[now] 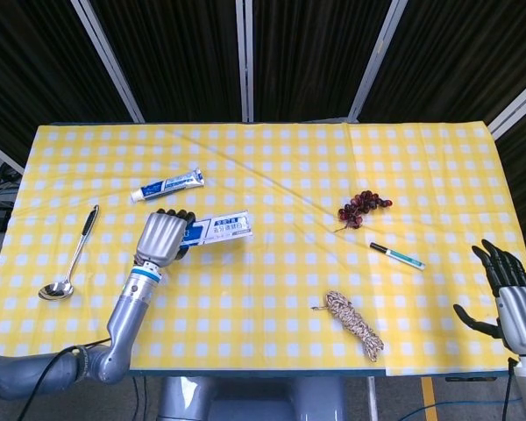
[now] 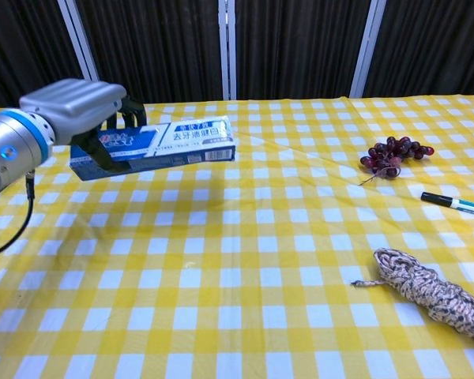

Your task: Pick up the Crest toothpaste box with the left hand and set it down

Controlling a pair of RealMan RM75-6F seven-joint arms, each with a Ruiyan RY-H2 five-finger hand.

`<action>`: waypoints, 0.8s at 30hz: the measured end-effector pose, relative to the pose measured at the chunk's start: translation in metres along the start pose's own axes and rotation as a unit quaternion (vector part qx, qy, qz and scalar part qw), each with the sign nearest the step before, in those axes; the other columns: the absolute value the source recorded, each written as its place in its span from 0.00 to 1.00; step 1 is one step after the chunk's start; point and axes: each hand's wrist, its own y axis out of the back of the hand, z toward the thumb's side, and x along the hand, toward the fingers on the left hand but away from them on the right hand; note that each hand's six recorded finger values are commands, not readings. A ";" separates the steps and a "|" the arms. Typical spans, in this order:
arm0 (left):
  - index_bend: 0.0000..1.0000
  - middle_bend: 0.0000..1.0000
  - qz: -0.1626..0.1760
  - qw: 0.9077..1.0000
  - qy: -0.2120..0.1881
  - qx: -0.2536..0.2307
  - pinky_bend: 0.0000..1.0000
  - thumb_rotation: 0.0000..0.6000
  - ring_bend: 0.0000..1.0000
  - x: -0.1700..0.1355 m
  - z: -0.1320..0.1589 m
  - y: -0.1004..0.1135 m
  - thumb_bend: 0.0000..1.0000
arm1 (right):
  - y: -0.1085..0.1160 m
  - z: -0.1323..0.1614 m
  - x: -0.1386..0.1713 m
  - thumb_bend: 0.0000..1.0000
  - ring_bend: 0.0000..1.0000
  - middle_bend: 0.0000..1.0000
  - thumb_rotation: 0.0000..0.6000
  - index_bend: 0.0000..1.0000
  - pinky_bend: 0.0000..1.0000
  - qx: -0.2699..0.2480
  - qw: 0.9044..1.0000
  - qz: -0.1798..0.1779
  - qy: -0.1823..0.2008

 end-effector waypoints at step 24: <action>0.47 0.31 0.136 0.944 -0.068 0.293 0.42 1.00 0.39 -0.019 -0.042 0.112 0.44 | 0.003 0.003 0.003 0.13 0.00 0.00 1.00 0.02 0.00 -0.001 1.000 -0.005 0.005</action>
